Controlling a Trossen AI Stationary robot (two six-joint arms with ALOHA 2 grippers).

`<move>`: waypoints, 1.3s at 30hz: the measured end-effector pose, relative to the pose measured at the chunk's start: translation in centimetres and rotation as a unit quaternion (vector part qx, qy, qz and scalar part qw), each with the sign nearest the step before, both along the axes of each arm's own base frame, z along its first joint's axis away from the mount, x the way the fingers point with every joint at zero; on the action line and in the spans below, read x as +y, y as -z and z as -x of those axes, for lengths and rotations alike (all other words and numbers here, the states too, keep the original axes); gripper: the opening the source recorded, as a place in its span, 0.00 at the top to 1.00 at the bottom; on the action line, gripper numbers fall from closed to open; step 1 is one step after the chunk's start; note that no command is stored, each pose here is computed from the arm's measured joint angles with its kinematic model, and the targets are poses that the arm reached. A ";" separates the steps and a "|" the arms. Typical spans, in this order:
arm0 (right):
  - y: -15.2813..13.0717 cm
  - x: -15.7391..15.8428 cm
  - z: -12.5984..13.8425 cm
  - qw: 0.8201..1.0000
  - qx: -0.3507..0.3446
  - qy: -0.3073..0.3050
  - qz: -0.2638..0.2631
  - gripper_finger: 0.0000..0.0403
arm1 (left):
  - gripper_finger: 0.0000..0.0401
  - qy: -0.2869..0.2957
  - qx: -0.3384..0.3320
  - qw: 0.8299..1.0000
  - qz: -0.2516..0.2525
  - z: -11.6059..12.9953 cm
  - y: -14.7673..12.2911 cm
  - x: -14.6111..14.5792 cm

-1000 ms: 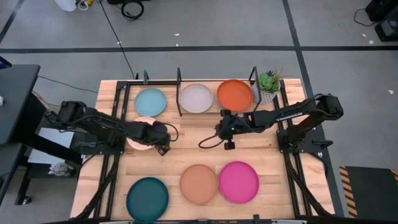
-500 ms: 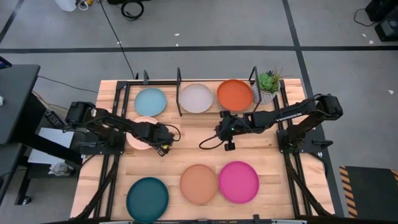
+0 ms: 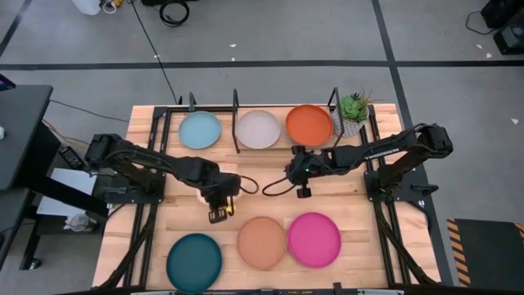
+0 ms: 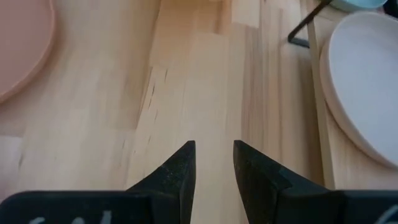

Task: Place and stack plates onto a shelf
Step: Stack the light orange plate on top of the gray plate on the shelf, then stack the light blue plate on top of the light orange plate on the shelf

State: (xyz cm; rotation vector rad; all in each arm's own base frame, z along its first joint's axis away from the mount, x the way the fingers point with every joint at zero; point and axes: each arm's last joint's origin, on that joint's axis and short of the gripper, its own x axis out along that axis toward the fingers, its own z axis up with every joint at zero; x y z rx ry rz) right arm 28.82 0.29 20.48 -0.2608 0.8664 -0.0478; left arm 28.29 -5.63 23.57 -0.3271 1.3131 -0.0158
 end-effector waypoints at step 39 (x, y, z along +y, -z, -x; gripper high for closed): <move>-2.7 2.0 3.7 0.997 -0.031 0.071 0.012 0.72 | 0.72 0.013 -0.140 0.937 -0.320 -7.9 0.6 14.5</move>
